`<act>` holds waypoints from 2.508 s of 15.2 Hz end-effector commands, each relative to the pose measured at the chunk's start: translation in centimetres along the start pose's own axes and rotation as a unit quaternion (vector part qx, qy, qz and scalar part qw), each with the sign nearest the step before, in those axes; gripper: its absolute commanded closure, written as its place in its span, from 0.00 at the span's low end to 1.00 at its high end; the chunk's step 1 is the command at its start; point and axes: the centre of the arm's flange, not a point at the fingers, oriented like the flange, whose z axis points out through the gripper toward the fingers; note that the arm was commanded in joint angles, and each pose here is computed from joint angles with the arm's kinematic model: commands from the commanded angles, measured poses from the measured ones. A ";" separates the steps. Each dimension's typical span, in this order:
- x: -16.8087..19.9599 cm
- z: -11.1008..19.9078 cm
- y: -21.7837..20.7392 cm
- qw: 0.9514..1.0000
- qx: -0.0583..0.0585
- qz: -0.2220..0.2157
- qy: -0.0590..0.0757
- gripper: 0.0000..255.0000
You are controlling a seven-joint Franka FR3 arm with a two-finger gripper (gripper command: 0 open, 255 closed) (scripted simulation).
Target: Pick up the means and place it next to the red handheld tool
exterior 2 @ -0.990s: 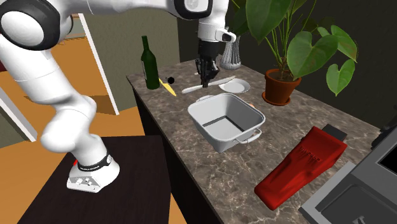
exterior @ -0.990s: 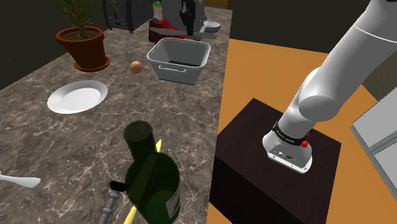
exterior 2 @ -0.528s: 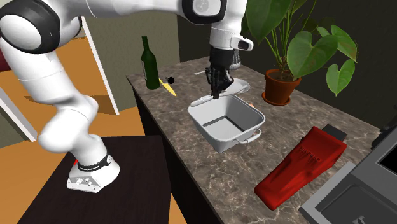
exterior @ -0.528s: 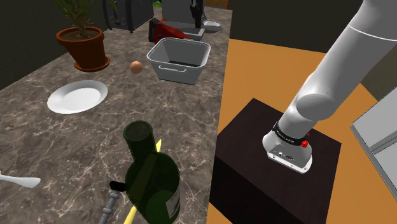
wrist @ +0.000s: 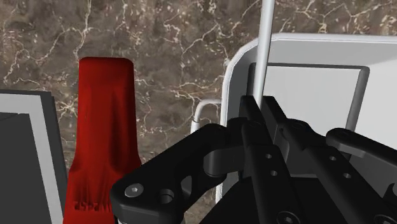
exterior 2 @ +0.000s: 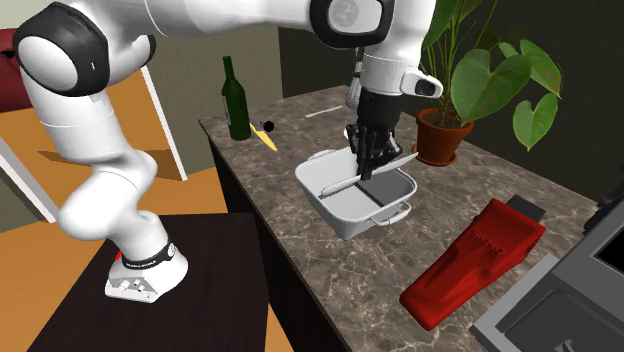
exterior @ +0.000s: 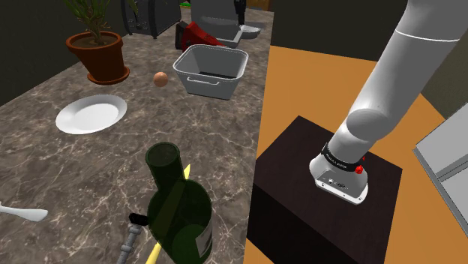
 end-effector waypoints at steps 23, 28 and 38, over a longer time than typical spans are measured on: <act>-0.6 7.8 14.7 1.000 0.000 -0.001 0.000 1.00; -0.3 10.4 14.6 1.000 0.000 -0.001 0.000 1.00; 0.5 15.6 14.4 1.000 0.000 -0.001 0.000 1.00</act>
